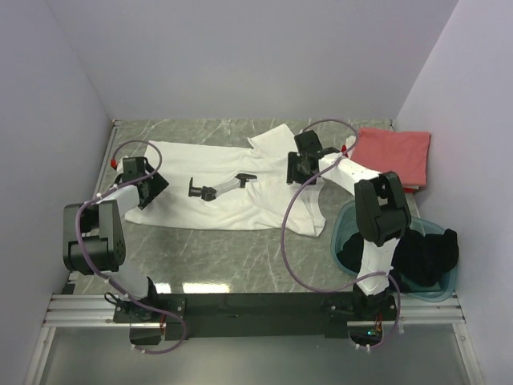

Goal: Fold and stack the t-shirts
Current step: Fold the tshirt

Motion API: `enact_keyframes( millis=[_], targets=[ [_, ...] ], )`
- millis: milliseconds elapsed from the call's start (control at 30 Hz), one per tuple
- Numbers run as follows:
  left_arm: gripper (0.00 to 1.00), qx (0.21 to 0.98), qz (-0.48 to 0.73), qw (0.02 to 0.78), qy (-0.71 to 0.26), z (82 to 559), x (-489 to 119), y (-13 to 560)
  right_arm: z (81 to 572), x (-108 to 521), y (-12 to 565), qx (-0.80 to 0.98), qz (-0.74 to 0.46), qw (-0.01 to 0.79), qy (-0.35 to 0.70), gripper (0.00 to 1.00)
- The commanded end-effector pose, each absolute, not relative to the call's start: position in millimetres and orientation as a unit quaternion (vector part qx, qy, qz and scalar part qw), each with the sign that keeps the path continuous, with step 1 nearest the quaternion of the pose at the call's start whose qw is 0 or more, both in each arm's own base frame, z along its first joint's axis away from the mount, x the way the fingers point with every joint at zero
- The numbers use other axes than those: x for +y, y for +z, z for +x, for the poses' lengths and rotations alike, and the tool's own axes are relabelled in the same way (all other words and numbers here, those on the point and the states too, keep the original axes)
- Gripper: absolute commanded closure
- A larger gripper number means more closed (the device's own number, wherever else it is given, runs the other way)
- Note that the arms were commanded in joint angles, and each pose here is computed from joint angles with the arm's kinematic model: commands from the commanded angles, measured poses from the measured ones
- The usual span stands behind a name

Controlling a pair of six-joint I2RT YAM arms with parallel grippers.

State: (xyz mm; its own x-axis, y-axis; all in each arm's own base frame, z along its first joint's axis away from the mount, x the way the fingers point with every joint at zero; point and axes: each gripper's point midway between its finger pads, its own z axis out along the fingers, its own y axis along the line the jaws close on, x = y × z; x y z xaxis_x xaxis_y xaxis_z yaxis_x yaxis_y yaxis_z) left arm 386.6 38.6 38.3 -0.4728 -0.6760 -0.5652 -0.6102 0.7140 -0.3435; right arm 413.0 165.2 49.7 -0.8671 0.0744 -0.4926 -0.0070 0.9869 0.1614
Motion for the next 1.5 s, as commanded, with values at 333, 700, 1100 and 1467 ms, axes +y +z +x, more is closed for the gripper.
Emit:
enact_keyframes(
  millis=[333,700,1100,1467],
  targets=[
    [0.21,0.851,-0.373,0.362,-0.076,393,43,41,407,162,17,0.975,0.013,0.210,0.065,0.47],
    [0.20,0.847,-0.384,0.360,-0.078,387,54,40,403,161,16,0.977,0.011,0.206,0.062,0.74],
    [0.20,0.845,-0.390,0.358,-0.075,385,59,37,402,151,29,0.973,0.017,0.224,0.048,0.68],
    [0.20,0.847,-0.389,0.356,-0.073,384,60,35,396,155,36,0.971,0.007,0.228,0.065,0.68]
  ],
)
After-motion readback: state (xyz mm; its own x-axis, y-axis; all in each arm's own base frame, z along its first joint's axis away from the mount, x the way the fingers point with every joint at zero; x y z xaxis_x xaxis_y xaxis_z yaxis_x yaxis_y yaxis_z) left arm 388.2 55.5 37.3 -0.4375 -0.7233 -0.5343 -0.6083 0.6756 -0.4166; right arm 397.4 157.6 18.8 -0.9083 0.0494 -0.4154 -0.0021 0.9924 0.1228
